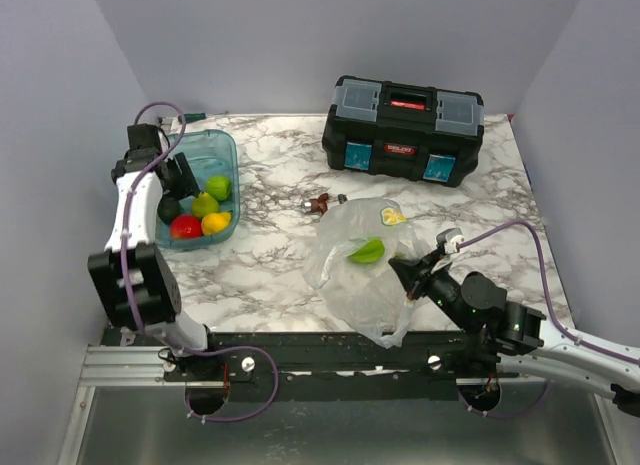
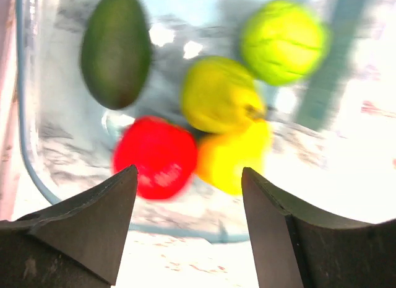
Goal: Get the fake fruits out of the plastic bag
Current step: Place the fake fruit in the bin, then adjust the plastic bag at the center of the board.
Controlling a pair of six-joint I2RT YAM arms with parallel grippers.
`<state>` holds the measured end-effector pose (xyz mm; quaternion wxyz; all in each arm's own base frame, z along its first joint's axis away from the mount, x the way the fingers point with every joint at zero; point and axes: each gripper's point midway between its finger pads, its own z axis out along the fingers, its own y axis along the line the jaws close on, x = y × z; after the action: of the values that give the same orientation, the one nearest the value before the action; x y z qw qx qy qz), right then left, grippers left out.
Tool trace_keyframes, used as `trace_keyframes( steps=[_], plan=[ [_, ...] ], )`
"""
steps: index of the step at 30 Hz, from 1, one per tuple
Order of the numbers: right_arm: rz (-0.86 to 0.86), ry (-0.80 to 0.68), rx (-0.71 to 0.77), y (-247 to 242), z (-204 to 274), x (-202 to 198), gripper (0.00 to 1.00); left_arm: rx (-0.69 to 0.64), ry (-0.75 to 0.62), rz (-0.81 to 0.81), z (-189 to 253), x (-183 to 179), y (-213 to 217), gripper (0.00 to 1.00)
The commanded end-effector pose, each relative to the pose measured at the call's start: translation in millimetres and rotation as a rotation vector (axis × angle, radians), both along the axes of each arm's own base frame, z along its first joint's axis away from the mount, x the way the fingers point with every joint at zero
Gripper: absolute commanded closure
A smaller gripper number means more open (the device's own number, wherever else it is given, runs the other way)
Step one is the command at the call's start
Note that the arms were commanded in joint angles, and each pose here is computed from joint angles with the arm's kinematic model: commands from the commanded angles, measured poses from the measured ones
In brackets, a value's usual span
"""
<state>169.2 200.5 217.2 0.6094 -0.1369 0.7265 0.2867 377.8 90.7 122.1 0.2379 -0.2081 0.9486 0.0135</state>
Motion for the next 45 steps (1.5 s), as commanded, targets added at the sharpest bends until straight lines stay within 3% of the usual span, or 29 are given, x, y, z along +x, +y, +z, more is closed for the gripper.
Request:
trace_keyframes(
  steps=[1, 6, 11, 17, 20, 24, 29, 33, 38, 45],
  plan=[
    [0.03, -0.009, -0.01, 6.2, -2.3, -1.7, 0.99, -0.28, -0.393, -0.178, 99.6, -8.0, -95.6, 0.34],
    [0.061, 0.003, -0.045, 14.2, -8.1, -3.5, 0.99, -0.51, -0.534, -0.516, 150.6, -70.3, -208.6, 0.33],
    [0.072, 0.015, -0.079, 19.6, -14.1, -3.0, 0.99, -0.718, -0.592, -0.857, 166.1, -154.4, -295.8, 0.34],
    [0.075, 0.024, -0.097, 22.2, -18.2, -2.6, 0.99, -0.924, -0.707, -1.356, 178.0, -275.7, -358.8, 0.31],
    [0.078, 0.025, -0.103, 23.1, -19.2, -2.5, 0.99, -0.965, -0.708, -1.48, 176.6, -310.2, -373.3, 0.31],
    [0.128, 0.024, -0.112, 29.5, -19.9, -7.9, 0.99, -0.928, -0.693, -1.429, 164.0, -308.1, -396.3, 0.37],
    [0.274, 0.02, -0.111, 45.7, -20.6, -26.5, 0.99, -0.656, -0.712, -1.25, 132.1, -267.0, -421.8, 0.46],
    [0.34, 0.021, -0.11, 53.5, -22.4, -35.1, 0.99, -0.551, -0.748, -1.223, 107.9, -262.5, -430.3, 0.49],
    [0.351, 0.036, -0.114, 56.9, -25.2, -36.5, 0.99, -0.518, -0.775, -1.143, 73.5, -258.9, -413.8, 0.5],
    [0.372, 0.102, -0.098, 68.5, -29.1, -40.1, 0.99, -0.366, -0.736, -1.046, 31.6, -241.2, -387.5, 0.49]
  ],
)
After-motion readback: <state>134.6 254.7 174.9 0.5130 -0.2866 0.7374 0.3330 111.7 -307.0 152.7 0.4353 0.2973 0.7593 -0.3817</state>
